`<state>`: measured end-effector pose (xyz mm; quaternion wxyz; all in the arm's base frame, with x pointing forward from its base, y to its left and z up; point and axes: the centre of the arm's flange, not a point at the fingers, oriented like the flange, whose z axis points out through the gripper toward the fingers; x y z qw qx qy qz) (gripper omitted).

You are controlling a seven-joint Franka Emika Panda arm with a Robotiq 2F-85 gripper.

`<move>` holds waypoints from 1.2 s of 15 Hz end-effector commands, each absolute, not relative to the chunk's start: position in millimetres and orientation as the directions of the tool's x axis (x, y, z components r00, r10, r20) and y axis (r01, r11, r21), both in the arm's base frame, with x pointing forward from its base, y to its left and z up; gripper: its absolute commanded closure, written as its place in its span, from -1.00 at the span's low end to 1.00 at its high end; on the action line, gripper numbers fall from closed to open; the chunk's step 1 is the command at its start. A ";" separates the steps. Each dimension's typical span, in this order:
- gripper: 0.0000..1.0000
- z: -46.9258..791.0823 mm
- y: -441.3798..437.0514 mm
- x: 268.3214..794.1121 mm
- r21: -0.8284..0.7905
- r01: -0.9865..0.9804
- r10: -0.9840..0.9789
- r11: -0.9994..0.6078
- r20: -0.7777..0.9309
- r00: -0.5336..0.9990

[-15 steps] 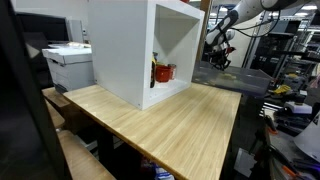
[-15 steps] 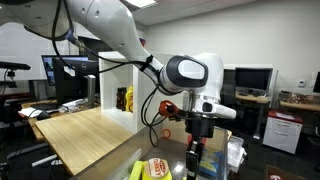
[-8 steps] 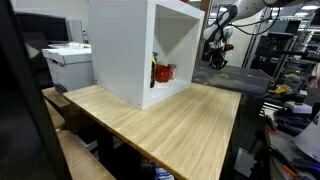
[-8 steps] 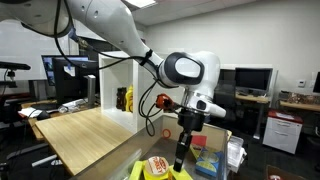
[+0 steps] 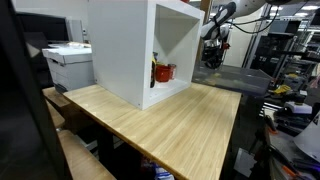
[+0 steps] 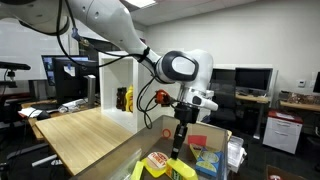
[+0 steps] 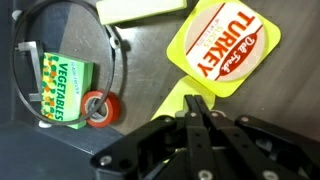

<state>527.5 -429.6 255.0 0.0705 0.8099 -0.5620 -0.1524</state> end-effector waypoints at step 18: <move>-1.00 253.2 -527.8 505.6 0.175 -0.963 -0.976 0.206 -0.028 -0.214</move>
